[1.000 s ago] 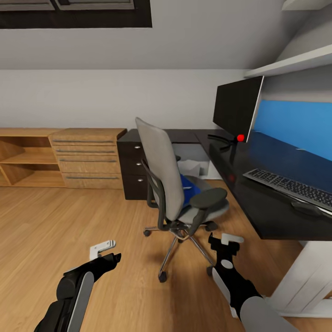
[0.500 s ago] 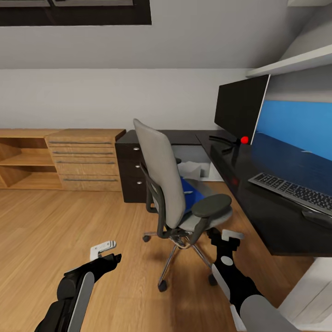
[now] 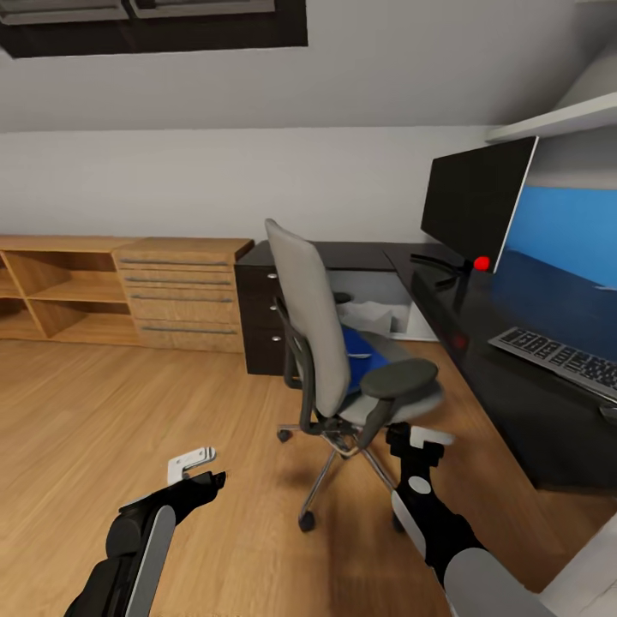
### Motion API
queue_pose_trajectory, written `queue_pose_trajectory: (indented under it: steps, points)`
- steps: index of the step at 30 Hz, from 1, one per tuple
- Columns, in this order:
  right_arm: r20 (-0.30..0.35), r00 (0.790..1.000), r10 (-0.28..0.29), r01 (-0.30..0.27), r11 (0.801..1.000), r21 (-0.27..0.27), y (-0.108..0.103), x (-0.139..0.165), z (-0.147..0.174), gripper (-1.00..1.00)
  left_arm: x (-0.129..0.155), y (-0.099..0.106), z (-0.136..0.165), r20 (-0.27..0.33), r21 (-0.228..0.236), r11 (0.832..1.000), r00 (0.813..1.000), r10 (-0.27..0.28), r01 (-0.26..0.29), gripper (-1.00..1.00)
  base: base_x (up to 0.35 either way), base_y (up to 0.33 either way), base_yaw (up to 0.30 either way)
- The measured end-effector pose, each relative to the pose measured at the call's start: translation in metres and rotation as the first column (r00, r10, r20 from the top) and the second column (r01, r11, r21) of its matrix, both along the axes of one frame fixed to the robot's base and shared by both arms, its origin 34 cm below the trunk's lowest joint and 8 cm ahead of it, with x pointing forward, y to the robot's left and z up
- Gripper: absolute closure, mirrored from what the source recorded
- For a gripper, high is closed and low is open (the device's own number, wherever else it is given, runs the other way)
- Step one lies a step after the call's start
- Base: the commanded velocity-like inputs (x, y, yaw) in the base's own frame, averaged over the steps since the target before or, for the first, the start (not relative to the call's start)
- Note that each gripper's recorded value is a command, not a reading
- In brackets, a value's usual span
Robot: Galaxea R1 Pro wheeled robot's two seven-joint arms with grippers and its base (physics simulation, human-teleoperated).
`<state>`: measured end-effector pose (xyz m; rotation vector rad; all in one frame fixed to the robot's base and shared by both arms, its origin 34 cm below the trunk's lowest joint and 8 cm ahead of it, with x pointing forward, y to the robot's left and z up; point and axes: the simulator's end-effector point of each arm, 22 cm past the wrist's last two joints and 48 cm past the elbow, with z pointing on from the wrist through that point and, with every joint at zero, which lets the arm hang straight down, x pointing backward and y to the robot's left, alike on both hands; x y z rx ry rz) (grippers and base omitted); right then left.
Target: In the bedroom, organize the workspace by keeping the computer under the desk, ensuring the monitor is on the desk, placing the keyboard on the desk next to the monitor, placing the mouse on the desk next to the keyboard, moving the folder from the swivel chair onto the desk next to the mouse, stacking the notebook on top of the folder with the pen on top of the notebook, and positioning the swivel chair next to the desk.
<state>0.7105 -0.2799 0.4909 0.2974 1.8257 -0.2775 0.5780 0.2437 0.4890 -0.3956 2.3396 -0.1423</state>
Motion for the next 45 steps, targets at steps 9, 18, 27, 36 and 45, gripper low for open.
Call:
queue_pose_trajectory:
  steps: [9,18,27,36,45]
  points:
    - [-0.001,1.0,0.008,-0.008,1.0,0.013,0.01,0.0,-0.001,-1.0,0.0,0.0,0.0,0.001,-0.001,1.0,1.0,0.0,0.0,-1.0,-0.051,0.135,0.279]
    - [0.0,1.0,0.008,-0.008,1.0,0.02,0.014,0.0,0.0,-1.0,0.0,-0.001,-0.002,-0.003,-0.002,1.0,1.0,-0.001,0.001,-1.0,-0.01,0.025,0.279]
    - [-0.002,1.0,0.013,-0.013,1.0,0.028,0.019,0.0,-0.002,-1.0,-0.002,-0.001,-0.004,-0.011,-0.001,1.0,1.0,-0.001,0.001,-1.0,0.0,0.0,0.279]
    - [-0.002,1.0,0.012,-0.012,1.0,0.027,0.019,0.0,-0.002,-1.0,-0.002,-0.001,-0.005,-0.012,-0.002,1.0,1.0,-0.001,0.001,-1.0,0.0,0.0,0.279]
    - [-0.005,1.0,0.014,-0.013,1.0,0.026,0.019,0.0,-0.003,-1.0,-0.002,-0.002,-0.006,-0.014,-0.002,1.0,1.0,-0.002,0.002,-1.0,0.0,0.0,0.278]
